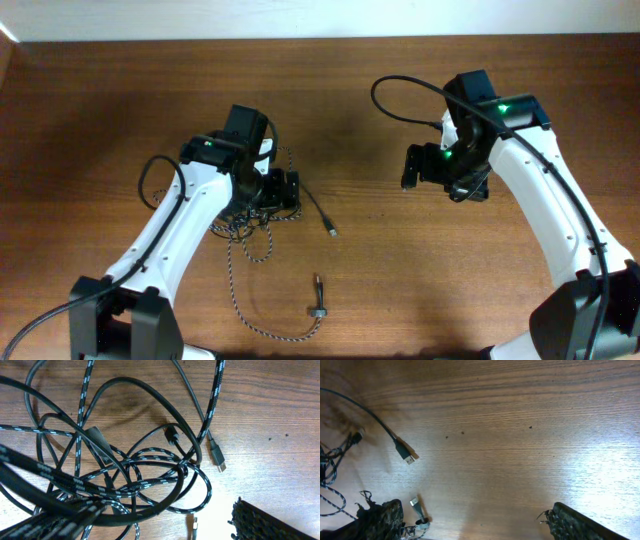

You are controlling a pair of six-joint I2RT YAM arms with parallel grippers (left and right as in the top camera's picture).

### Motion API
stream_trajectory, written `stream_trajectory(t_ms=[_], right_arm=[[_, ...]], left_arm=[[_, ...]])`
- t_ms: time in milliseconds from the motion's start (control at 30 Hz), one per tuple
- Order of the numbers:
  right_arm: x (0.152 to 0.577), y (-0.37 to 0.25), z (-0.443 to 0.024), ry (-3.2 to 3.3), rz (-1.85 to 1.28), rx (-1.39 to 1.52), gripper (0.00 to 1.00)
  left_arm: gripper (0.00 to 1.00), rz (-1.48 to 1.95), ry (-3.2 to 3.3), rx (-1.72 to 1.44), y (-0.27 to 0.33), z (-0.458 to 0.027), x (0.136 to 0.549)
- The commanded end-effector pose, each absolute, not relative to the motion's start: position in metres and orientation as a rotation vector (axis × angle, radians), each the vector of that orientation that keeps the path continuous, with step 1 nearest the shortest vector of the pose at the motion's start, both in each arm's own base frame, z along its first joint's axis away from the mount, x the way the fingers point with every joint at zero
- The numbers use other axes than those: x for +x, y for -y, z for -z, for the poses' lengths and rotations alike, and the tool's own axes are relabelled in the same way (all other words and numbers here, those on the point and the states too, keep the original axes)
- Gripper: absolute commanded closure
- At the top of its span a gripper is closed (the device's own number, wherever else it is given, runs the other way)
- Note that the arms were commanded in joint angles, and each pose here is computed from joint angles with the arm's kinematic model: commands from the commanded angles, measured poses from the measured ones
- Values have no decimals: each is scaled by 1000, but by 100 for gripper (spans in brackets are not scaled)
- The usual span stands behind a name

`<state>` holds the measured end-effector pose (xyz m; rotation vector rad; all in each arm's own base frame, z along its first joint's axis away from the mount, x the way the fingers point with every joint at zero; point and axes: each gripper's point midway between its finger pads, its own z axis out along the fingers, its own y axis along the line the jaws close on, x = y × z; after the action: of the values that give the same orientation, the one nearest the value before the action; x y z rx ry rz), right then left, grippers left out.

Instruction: Untangle cables

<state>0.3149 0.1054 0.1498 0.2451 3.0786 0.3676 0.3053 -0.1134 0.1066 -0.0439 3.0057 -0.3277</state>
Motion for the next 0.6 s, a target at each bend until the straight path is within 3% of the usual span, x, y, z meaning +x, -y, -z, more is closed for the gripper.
stream_trajectory(t_ms=[0, 67, 100, 167, 233, 267, 300, 333, 367, 467, 500, 567], right_arm=[[315, -105, -152, -3067, -353, 224, 6], [314, -104, -151, -3073, -348, 221, 3], [314, -104, -151, -3072, -343, 221, 2], [316, -104, -151, -3065, -340, 220, 2], [319, -104, -151, -3050, -345, 216, 1], [318, -104, -151, -3055, -343, 217, 0], [319, -104, -151, -3050, -345, 217, 0], [322, -105, -151, -3037, -351, 214, 0], [323, -105, -151, -3036, -351, 214, 0], [322, -102, -151, -3038, -321, 216, 1], [321, -102, -151, -3042, -320, 217, 1], [321, -102, -151, -3042, -320, 217, 1]], left_arm=[[1, 557, -2985, -1, 143, -108, 303], [1, 1168, -2731, 373, 207, -160, 301], [1, 1193, -2689, 438, 208, -165, 301], [1, 784, -2846, 231, 156, -133, 318], [1, 1067, -2753, 190, 186, -156, 322], [1, 984, -2830, 204, 179, -145, 310], [1, 522, -2968, 67, 131, -113, 309], [1, 212, -3014, -339, 99, -93, 301], [1, 277, -2937, -795, 109, -82, 302], [1, 819, -2712, -1728, 183, -88, 299], [1, 1039, -2687, -1940, 206, -105, 296], [1, 1434, -2653, -1938, 229, -140, 312]])
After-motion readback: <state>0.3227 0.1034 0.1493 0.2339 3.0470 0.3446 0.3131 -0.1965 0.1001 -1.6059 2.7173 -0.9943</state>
